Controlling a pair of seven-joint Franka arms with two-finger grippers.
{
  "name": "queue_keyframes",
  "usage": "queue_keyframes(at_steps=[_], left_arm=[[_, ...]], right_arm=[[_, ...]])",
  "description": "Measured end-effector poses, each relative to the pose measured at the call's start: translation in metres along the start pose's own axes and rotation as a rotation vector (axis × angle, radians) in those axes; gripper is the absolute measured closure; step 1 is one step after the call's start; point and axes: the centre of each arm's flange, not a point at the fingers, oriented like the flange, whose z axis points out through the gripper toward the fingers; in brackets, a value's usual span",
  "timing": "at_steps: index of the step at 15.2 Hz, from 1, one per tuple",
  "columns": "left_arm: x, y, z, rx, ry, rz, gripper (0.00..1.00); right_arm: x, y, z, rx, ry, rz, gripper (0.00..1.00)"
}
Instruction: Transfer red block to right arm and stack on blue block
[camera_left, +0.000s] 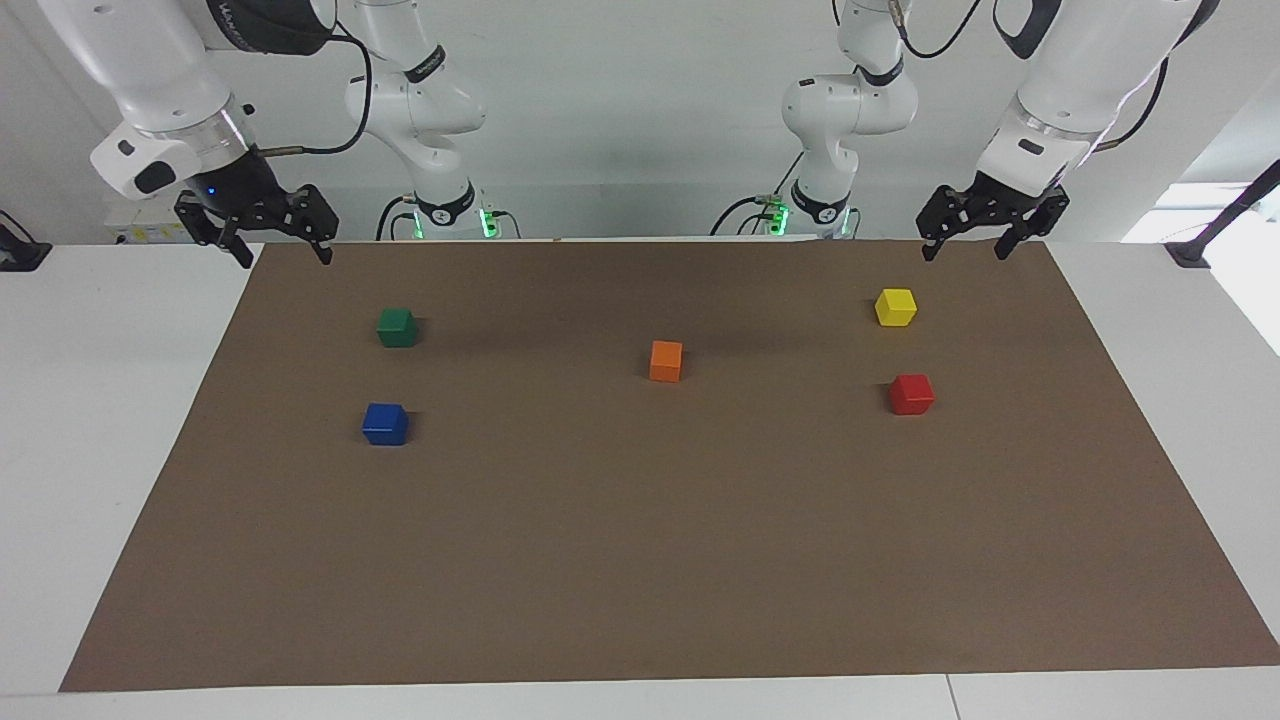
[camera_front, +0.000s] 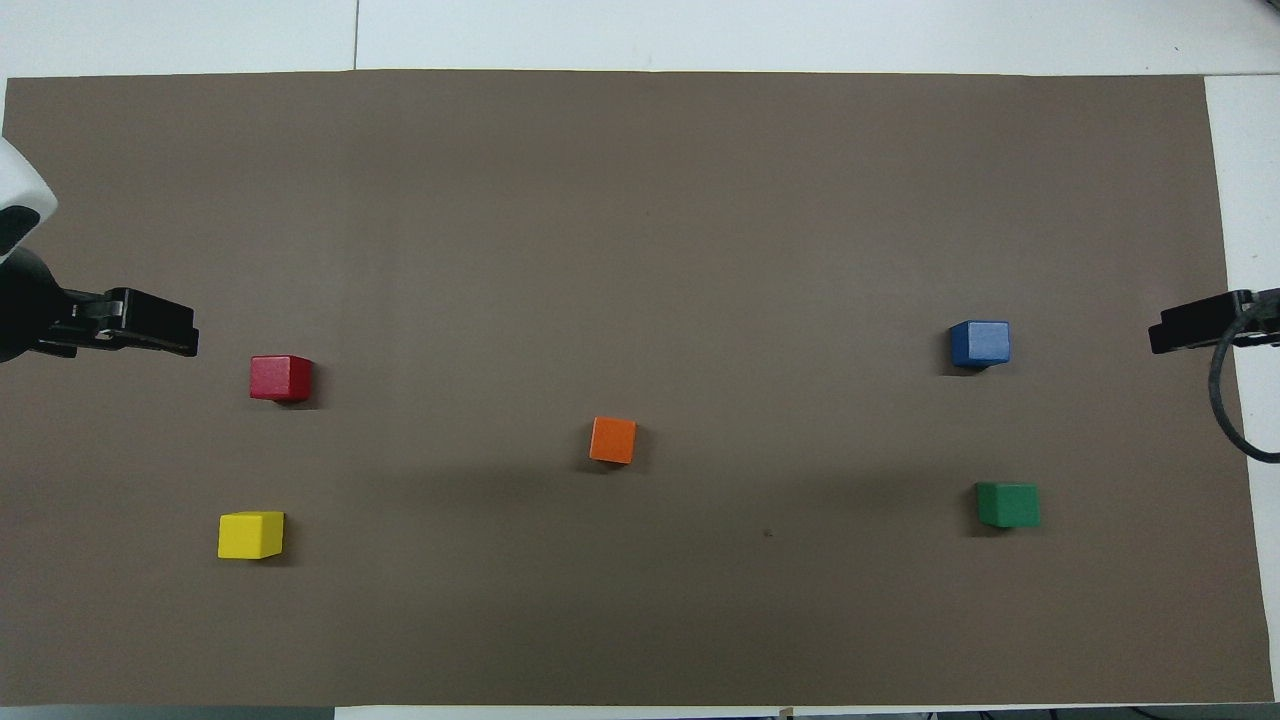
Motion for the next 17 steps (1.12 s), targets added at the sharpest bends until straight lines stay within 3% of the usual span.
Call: queue_keyframes(at_steps=[7, 9, 14, 17], left_arm=[[0.000, -0.001, 0.003, 0.000, 0.000, -0.005, 0.00], [0.003, -0.009, 0.013, -0.002, 0.044, -0.022, 0.00], [0.018, -0.040, 0.117, -0.002, 0.105, -0.044, 0.00], [0.028, -0.048, 0.182, -0.005, 0.096, -0.046, 0.00]], right_arm=[[0.000, 0.001, 0.000, 0.000, 0.000, 0.002, 0.00], [0.000, 0.001, 0.000, 0.000, 0.001, 0.002, 0.00], [-0.005, 0.007, 0.009, 0.020, -0.014, -0.014, 0.00], [-0.014, 0.011, 0.037, 0.178, -0.018, 0.023, 0.00]])
